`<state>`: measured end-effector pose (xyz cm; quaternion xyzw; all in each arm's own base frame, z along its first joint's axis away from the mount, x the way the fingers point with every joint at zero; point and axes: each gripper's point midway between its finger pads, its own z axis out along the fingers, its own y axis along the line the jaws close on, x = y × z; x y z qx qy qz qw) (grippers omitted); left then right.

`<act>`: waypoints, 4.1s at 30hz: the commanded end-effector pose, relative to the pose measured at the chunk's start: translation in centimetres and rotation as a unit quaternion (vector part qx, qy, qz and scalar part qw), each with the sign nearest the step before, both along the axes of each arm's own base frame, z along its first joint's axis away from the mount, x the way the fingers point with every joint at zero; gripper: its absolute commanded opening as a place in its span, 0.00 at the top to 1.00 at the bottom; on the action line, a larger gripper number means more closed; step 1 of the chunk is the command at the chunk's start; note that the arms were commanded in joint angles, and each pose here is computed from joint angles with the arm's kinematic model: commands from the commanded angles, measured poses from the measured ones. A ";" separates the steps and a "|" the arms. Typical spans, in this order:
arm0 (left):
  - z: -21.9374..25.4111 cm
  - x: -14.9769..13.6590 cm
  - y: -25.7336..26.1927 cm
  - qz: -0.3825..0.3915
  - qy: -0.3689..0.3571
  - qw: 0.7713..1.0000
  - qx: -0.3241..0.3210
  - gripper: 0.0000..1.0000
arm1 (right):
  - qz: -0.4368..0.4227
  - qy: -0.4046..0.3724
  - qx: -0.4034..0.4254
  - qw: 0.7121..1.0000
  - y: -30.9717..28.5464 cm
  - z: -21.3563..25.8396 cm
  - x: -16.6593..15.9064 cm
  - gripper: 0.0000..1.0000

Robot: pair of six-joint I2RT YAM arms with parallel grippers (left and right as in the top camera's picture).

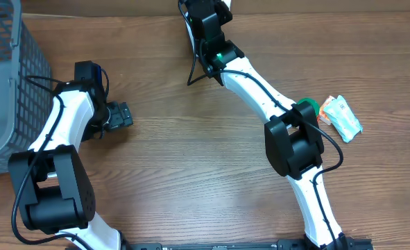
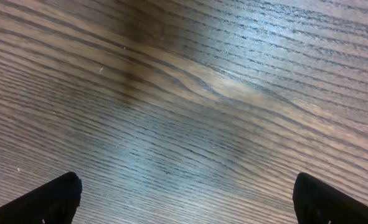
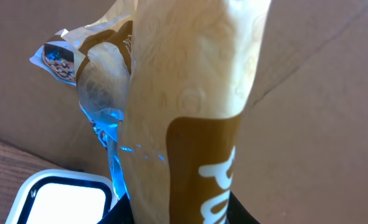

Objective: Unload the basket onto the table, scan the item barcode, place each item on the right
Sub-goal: 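Lift the snack bag with the right gripper toward the scanner, then hold the snack bag under the white scanner, then carry the snack bag back to center and lower it, then open the right gripper and release the snack bag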

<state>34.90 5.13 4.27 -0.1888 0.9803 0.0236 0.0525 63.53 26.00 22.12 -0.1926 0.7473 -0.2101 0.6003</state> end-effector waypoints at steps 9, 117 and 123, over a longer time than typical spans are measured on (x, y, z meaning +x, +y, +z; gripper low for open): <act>0.4 0.5 0.1 -0.006 -0.007 1.000 0.004 0.00 | -0.009 0.042 0.012 0.999 -0.2 -1.8 -0.6 0.96; 0.4 0.5 0.1 -0.006 -0.007 1.000 0.004 0.00 | -0.020 0.532 0.290 0.796 -4.9 -11.4 -23.1 0.00; 0.4 0.5 0.1 -0.006 -0.007 1.000 0.004 0.00 | -0.020 0.532 0.290 0.796 -4.9 -11.4 -23.1 0.00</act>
